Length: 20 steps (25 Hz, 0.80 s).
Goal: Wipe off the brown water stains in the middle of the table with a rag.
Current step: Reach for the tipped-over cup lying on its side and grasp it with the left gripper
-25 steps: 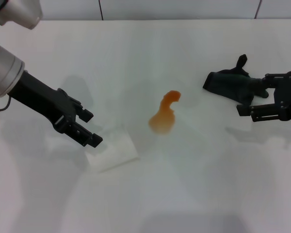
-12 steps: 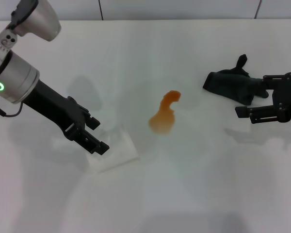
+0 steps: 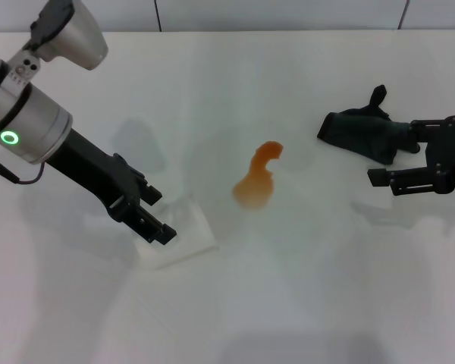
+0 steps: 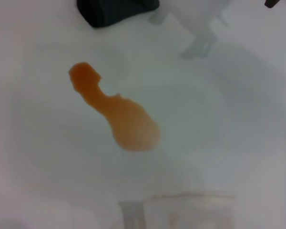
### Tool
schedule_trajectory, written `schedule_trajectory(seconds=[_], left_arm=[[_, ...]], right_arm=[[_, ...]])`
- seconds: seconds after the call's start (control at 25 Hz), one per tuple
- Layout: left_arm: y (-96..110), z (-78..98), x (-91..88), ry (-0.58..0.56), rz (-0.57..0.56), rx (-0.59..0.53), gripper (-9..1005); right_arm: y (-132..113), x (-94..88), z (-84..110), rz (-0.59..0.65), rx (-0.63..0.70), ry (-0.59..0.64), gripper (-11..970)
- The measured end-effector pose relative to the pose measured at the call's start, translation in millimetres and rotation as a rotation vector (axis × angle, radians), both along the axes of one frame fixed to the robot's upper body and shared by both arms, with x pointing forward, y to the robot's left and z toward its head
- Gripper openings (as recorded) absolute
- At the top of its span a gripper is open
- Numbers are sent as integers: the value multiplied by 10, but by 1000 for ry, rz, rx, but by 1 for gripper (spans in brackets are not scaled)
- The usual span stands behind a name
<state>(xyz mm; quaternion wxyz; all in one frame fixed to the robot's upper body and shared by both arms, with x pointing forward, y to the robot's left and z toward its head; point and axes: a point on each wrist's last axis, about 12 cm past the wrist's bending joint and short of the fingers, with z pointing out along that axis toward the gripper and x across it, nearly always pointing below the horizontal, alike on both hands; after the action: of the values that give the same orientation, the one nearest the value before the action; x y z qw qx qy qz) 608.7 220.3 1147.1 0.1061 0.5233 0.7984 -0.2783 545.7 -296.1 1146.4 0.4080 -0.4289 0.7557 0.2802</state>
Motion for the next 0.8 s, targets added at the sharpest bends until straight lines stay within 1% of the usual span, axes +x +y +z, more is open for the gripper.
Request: schedule_trajectory(seconds=[0.8], left_arm=[[-114,-107,2,-3,-21,1,888]], right_arm=[[-18,-26,-15,-3,7,-2,782]])
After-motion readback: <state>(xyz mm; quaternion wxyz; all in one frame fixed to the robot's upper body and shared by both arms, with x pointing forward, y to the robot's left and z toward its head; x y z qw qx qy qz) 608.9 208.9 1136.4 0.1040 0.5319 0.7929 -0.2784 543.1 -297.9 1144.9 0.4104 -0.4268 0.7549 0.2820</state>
